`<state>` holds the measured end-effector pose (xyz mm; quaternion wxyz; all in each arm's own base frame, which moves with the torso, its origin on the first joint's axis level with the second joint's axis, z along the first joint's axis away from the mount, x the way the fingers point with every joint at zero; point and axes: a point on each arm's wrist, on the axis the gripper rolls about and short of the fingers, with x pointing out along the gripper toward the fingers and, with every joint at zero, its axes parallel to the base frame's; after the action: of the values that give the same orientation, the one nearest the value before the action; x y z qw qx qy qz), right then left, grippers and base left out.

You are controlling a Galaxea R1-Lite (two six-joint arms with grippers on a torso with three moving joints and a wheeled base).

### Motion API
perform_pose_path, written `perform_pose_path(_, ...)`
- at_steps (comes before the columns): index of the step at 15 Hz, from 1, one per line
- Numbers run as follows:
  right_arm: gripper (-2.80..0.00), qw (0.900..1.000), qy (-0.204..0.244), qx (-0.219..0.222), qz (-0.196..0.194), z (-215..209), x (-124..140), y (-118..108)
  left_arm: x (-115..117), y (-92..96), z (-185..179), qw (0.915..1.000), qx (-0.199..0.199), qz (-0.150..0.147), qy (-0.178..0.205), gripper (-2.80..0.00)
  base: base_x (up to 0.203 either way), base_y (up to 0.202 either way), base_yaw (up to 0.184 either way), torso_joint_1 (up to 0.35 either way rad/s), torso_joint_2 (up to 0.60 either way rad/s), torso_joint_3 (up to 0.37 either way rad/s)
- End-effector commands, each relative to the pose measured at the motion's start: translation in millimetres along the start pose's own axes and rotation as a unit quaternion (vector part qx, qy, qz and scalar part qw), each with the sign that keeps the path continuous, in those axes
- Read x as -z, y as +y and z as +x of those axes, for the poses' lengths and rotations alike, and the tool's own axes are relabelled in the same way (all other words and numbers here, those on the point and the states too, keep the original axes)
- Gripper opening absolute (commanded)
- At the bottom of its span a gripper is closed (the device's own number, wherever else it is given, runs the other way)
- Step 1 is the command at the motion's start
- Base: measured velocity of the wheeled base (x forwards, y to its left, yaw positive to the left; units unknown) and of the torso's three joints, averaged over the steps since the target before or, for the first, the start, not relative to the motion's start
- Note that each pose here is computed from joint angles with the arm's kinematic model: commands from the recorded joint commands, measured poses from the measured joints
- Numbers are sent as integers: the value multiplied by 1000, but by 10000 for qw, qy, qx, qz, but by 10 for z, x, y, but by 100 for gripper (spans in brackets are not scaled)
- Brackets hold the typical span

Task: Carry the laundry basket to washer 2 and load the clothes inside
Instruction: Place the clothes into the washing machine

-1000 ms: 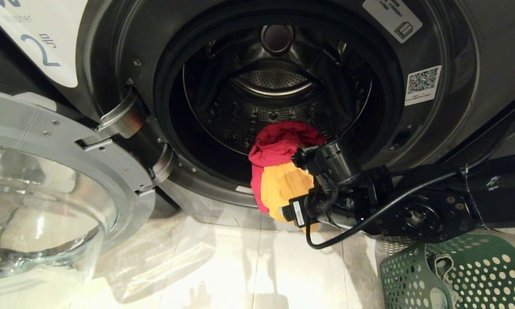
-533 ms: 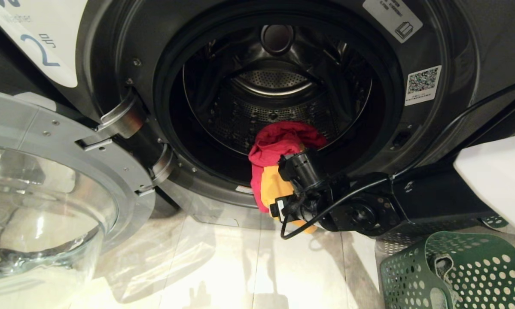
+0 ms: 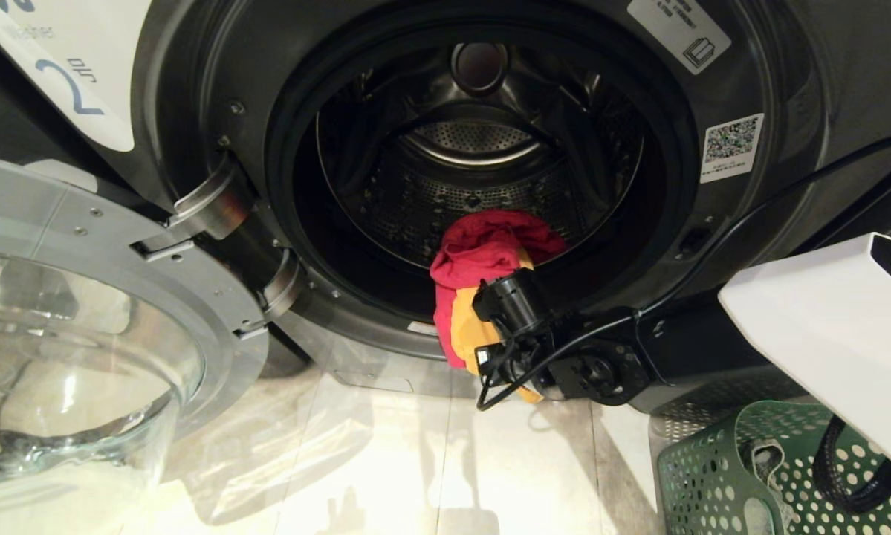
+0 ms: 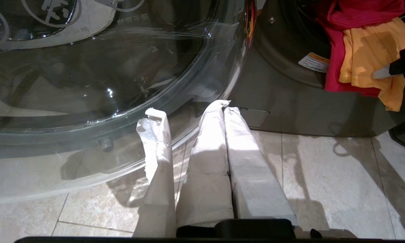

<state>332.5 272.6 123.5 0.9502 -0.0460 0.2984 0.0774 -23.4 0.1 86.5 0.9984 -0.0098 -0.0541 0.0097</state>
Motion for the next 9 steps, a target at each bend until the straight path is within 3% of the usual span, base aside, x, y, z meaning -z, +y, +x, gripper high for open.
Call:
perform_pose_path(1, -280, 10000, 33, 77, 28, 145, 19, 2, 113, 2, 21, 9998, -9, 0, 203, -280, 0, 0, 0, 0, 0, 0)
perform_pose_path(4, -280, 9998, -146, 82, 132, 176, -100, 1, 113, 2, 21, 9998, -9, 0, 203, -280, 0, 0, 0, 0, 0, 0)
perform_pose_path(9, -280, 9982, -520, 140, 258, -162, -319, -73, 112, 2, 21, 9998, -9, 0, 196, -280, 0, 0, 0, 0, 0, 0)
